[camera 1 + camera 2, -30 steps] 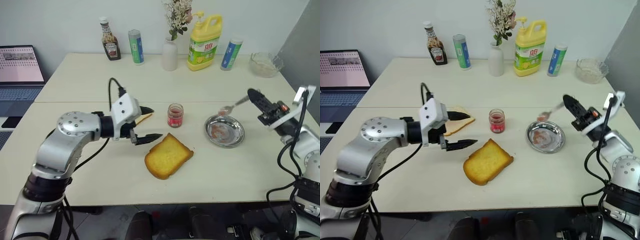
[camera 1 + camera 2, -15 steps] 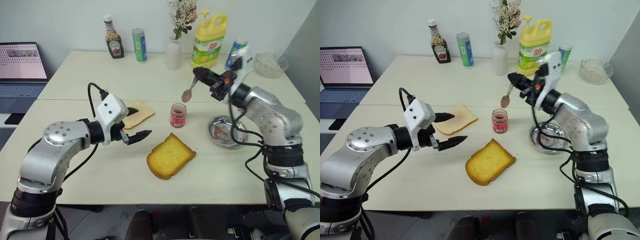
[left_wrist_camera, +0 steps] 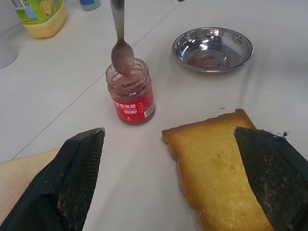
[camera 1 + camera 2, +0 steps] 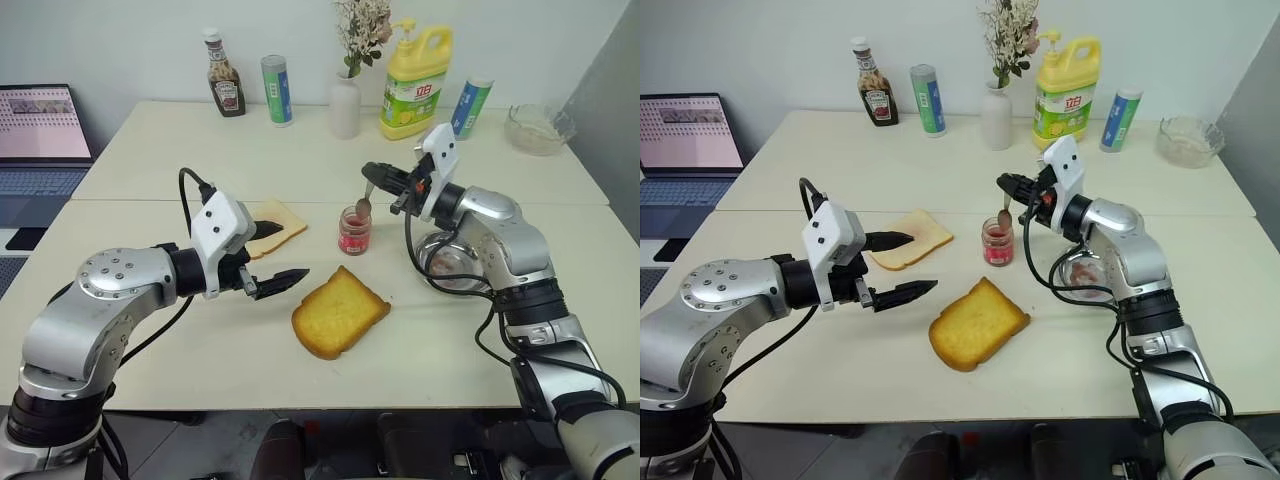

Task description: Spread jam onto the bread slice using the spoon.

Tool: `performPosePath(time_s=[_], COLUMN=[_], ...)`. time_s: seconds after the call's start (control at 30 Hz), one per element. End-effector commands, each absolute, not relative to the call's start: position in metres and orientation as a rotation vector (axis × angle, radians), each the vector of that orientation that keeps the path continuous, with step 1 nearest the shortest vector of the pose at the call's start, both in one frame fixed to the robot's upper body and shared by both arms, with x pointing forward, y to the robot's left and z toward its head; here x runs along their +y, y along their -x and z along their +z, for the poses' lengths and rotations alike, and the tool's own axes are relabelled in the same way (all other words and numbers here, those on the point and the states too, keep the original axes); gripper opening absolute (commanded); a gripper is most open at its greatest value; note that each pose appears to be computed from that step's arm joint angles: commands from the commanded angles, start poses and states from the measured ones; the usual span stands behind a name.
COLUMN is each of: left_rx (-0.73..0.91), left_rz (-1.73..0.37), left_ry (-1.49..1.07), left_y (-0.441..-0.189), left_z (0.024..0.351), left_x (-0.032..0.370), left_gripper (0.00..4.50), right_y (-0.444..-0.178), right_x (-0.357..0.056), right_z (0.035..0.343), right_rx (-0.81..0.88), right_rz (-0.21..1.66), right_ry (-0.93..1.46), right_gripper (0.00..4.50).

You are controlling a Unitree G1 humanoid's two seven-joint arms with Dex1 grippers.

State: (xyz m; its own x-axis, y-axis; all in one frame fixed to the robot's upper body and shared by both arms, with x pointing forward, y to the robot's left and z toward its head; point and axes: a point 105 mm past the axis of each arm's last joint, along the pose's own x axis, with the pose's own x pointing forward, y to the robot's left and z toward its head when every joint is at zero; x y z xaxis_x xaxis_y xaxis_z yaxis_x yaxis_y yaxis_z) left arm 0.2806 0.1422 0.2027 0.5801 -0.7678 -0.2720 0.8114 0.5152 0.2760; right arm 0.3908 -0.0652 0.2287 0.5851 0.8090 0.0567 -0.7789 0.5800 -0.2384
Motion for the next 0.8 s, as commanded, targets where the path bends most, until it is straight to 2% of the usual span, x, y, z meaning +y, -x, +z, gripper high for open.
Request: performPosePath(time_s=[0.03,0.33,0.47,0.6,0.8], left_rx=[0.084,0.088,0.094,0.099,0.1], left_rz=[-0.94,-0.938,-0.937,-0.938,-0.942], left_ry=[-0.426,-0.436,-0.441,-0.446,-0.447], left_y=[-0.278,-0.278,-0.28,-0.281,-0.283], left_z=[0.212,0.211,0.21,0.207,0.205], left_x=[0.142,0.143,0.143,0.143,0.142], left_gripper=[4.5,4.5,4.5,4.5,4.5], right_y=[-0.385,-0.378,-0.381,-0.385,-0.392], right_x=[-0.056,-0.045,-0.046,-0.049,-0.049], right_z=[0.24,0.217,0.204,0.195,0.192], right_rx=[-0.232,-0.262,-0.244,-0.197,-0.078], right_rz=[0.962,0.986,0.972,0.949,0.907], right_ry=[0.273,0.54,0.581,0.523,0.284], right_gripper=[0.06,0.06,0.06,0.06,0.06])
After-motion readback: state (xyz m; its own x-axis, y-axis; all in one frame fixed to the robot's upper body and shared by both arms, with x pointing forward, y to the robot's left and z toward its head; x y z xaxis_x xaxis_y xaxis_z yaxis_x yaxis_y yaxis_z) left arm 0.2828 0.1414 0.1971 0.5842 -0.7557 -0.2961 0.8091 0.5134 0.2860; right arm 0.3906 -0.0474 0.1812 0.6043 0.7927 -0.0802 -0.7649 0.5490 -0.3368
